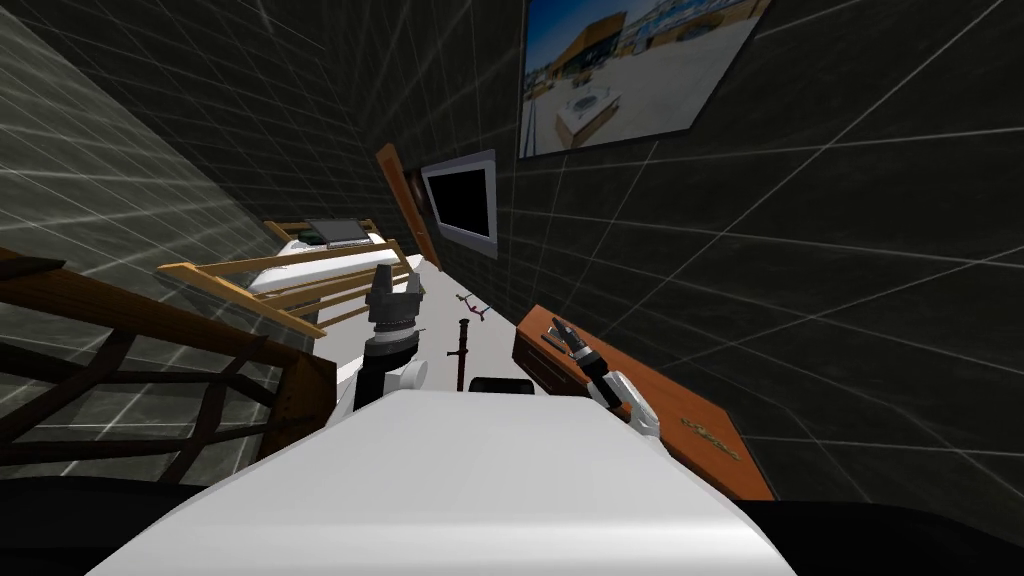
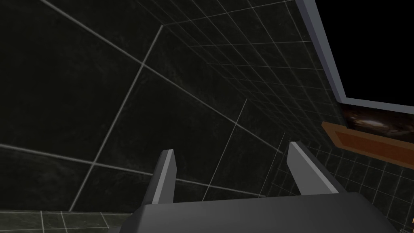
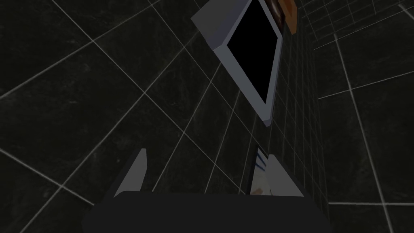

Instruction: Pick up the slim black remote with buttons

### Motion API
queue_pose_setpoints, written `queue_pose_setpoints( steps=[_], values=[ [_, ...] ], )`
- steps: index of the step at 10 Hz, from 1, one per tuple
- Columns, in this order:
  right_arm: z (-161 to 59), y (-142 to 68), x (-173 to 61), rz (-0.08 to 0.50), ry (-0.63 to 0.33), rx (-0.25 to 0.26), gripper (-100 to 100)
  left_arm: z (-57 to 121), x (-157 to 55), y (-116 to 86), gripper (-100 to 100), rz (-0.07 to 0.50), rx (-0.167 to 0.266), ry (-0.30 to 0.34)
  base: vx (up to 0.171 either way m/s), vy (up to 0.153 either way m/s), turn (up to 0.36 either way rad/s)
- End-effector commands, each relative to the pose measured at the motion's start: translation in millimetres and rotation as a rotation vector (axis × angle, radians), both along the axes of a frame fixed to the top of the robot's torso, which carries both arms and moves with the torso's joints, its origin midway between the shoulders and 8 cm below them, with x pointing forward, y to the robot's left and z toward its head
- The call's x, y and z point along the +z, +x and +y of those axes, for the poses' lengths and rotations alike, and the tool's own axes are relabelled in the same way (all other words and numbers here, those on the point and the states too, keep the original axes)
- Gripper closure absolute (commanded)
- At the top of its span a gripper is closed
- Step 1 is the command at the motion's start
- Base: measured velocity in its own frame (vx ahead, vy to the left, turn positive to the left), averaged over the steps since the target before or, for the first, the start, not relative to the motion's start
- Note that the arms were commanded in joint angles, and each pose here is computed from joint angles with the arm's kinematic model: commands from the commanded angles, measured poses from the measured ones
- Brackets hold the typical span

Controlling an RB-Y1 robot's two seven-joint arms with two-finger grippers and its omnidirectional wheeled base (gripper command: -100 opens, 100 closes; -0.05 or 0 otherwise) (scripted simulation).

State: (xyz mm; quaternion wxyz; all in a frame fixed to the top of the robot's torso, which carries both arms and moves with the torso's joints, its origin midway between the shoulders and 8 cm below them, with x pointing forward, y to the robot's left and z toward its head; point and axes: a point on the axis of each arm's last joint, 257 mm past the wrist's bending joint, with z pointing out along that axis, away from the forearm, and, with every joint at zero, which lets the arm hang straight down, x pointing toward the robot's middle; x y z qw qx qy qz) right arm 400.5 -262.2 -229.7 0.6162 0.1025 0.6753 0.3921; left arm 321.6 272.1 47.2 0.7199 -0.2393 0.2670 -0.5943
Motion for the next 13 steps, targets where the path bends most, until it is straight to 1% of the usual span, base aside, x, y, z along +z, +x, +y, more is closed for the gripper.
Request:
queue_pose_setpoints(
  steps=[1,2,3,4,5,6,7,8,9,10,11,12,13],
  values=[
    [-7.1,-1.3,-26.6,0.054,-0.083,0.018,-100,0.0,0.0,0.0,0,0.0,0.0,0.0,0.059,0.05,0.223],
    [-11.2,-3.3,-39.3,0.077,-0.105,0.013,-100,0.0,0.0,0.0,0,0.0,0.0,0.0,0.051,0.038,0.077],
    [-15.9,-5.4,-56.5,0.109,-0.163,0.029,-100,0.0,0.0,0.0,0,0.0,0.0,0.0,0.052,0.037,0.172],
    [-19.5,-7.3,-64.8,0.125,-0.173,0.025,-100,0.0,0.0,0.0,0,0.0,0.0,0.0,0.038,0.025,0.067],
    [-26.3,-10.9,-84.2,0.162,-0.233,0.04,-100,0.0,0.0,0.0,0,0.0,0.0,0.0,0.034,0.031,0.148],
    [-29.1,-12.6,-90.1,0.174,-0.24,0.037,-100,0.0,0.0,0.0,0,0.0,0.0,0.0,0.03,0.024,0.087],
    [-33.4,-15.9,-104.4,0.199,-0.303,0.06,-100,0.0,0.0,0.0,0,0.0,0.0,0.0,0.043,0.027,0.133],
    [-39.8,-19.4,-114.7,0.222,-0.307,0.051,-100,0.0,0.0,0.0,0,0.0,0.0,0.0,0.033,0.019,0.087],
    [-45.7,-24.0,-129.8,0.25,-0.371,0.073,-100,0.0,0.0,0.0,0,0.0,0.0,0.0,0.026,0.027,0.229],
    [-51.6,-27.5,-138.5,0.271,-0.374,0.065,-100,0.0,0.0,0.0,0,0.0,0.0,0.0,0.032,0.012,0.072],
    [-61.5,-34.8,-156.8,0.309,-0.436,0.084,-100,0.1,0.0,0.0,0,0.0,0.0,0.0,0.044,0.019,0.113],
    [-70.4,-40.6,-170.5,0.34,-0.484,0.1,-100,0.0,0.0,0.0,0,0.0,0.0,0.0,0.061,0.018,0.29],
    [-76.0,-46.0,-180.0,0.361,-0.503,0.1,-100,0.0,0.0,0.0,0,0.0,0.0,0.0,0.049,0.003,0.103]
  ],
)
